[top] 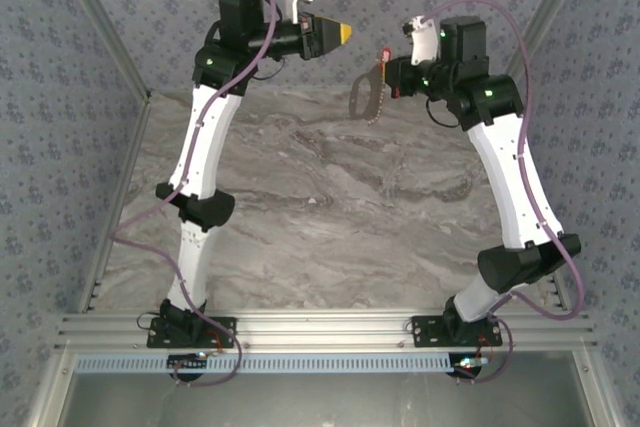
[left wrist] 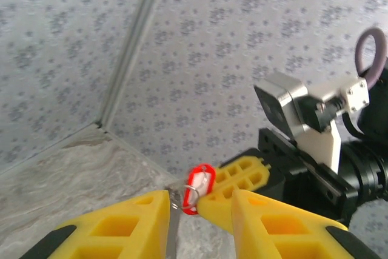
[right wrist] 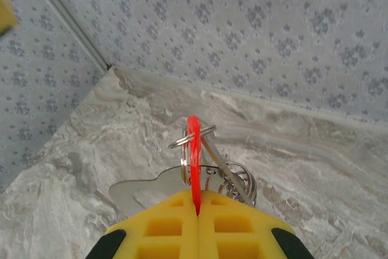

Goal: Put the keys on the keyring

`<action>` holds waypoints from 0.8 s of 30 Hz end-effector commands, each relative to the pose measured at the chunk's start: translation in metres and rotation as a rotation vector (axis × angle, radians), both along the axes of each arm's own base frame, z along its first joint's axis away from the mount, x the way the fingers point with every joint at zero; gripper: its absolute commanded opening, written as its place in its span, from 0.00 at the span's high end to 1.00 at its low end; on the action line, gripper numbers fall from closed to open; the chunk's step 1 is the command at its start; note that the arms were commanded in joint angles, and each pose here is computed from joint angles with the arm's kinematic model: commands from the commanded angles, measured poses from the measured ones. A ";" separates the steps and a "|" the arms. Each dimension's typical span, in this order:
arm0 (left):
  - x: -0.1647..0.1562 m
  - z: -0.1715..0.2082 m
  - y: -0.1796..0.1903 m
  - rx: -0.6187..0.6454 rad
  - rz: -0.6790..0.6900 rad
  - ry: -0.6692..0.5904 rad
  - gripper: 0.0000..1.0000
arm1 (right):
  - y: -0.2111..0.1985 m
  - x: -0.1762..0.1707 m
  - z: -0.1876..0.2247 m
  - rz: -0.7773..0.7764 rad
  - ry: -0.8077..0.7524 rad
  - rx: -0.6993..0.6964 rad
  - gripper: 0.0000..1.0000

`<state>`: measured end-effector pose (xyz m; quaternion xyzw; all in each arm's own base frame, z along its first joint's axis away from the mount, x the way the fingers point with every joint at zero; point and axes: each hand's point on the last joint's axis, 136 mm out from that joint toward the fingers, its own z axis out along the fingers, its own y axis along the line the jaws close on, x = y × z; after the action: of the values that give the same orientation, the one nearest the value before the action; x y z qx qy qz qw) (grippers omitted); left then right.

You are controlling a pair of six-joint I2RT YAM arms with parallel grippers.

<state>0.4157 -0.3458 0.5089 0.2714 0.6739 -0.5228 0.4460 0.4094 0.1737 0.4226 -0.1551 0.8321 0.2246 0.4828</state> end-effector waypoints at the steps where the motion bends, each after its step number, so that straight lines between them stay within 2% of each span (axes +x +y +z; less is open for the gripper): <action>1: 0.001 0.021 0.030 -0.002 0.117 -0.020 0.67 | -0.003 0.004 -0.010 -0.009 0.004 -0.020 1.00; 8: 0.023 0.022 0.061 0.000 0.222 -0.007 0.64 | 0.007 0.024 -0.067 -0.002 0.115 -0.017 1.00; 17: 0.037 0.024 0.084 -0.020 0.269 0.011 0.63 | 0.031 0.068 -0.151 0.025 0.248 -0.045 1.00; 24: 0.041 0.024 0.096 -0.016 0.294 0.020 0.63 | 0.050 0.103 -0.192 0.042 0.310 -0.066 1.00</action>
<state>0.4801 -0.2622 0.4995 0.1589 0.7246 -0.4579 0.4899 0.5017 0.2117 0.2101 -0.1412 0.9143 0.2155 0.3124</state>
